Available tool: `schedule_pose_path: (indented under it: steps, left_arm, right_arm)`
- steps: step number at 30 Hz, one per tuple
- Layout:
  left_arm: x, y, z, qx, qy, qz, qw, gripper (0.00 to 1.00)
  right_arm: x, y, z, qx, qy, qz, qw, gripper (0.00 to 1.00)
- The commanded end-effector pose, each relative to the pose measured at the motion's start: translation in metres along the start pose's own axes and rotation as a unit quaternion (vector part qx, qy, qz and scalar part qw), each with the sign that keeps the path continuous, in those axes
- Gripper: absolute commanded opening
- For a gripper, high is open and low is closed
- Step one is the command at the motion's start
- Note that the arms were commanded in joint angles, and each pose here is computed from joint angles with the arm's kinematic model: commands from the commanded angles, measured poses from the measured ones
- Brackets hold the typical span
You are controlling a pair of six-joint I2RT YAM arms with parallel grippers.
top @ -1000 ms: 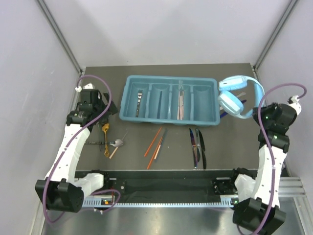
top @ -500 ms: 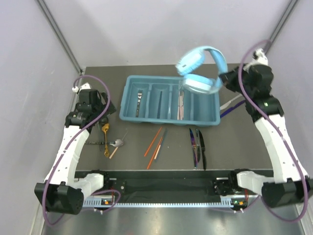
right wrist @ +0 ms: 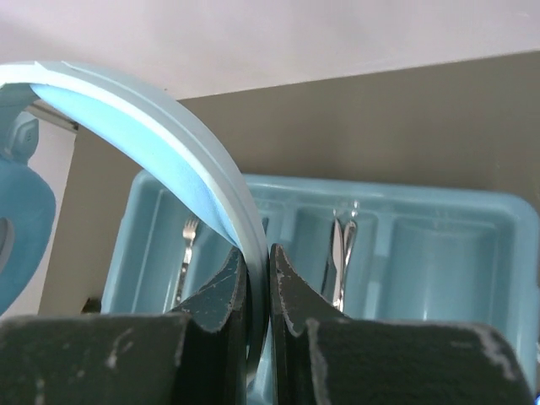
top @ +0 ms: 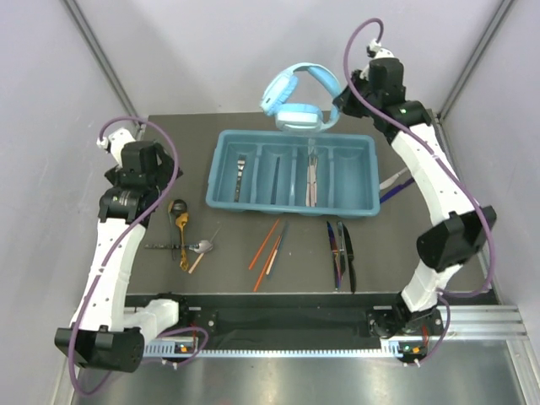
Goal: Sort the eating utensils into containers
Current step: Place the distractor at the center of the board.
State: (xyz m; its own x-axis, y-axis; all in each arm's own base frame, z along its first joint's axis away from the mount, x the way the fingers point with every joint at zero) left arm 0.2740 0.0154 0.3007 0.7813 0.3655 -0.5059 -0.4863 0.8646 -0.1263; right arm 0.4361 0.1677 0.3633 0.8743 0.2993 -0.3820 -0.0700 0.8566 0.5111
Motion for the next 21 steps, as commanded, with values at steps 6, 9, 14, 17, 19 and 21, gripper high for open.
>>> schedule_pose_path:
  steps: [6,9,14,17,19,21]
  left_arm:
    - [0.02,-0.022,0.003,-0.01,0.0,-0.038,0.999,0.99]
    - [0.024,-0.02,-0.01,-0.001,0.014,-0.039,0.999,0.99]
    - [0.029,-0.013,-0.03,0.01,0.031,-0.031,0.999,0.99]
    - [0.033,-0.02,-0.042,0.023,0.042,-0.067,0.997,0.99]
    - [0.035,-0.03,-0.055,0.031,0.058,-0.108,0.992,0.99]
    - [0.038,-0.038,-0.058,0.04,0.056,-0.138,0.988,0.99]
  right_arm:
    - [0.023,0.051,0.068,-0.061,-0.125,0.063,0.988,0.0]
    - [0.055,0.045,0.062,-0.083,-0.123,0.056,0.987,0.0]
    - [0.108,0.031,0.039,-0.084,-0.12,0.054,0.988,0.0]
    - [0.139,0.025,0.027,-0.062,-0.126,0.055,0.989,0.0]
    - [0.149,0.028,0.029,-0.04,-0.136,0.062,0.988,0.0]
    - [0.162,0.026,0.026,-0.025,-0.144,0.058,0.988,0.0]
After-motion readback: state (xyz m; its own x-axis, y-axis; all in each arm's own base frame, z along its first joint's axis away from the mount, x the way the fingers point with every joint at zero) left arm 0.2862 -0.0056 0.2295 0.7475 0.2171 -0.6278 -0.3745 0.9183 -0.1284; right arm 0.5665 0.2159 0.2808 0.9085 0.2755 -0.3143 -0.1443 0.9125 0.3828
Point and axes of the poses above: each gripper's point midway between its finger pads, its own x axis out along the fingers, its own y axis along the line the jaws close on, z = x × y, the point moved 4 cm from there along -x, back along the fingers, and after that the axes turned 7 degrees about x, right-handed, at the moved point
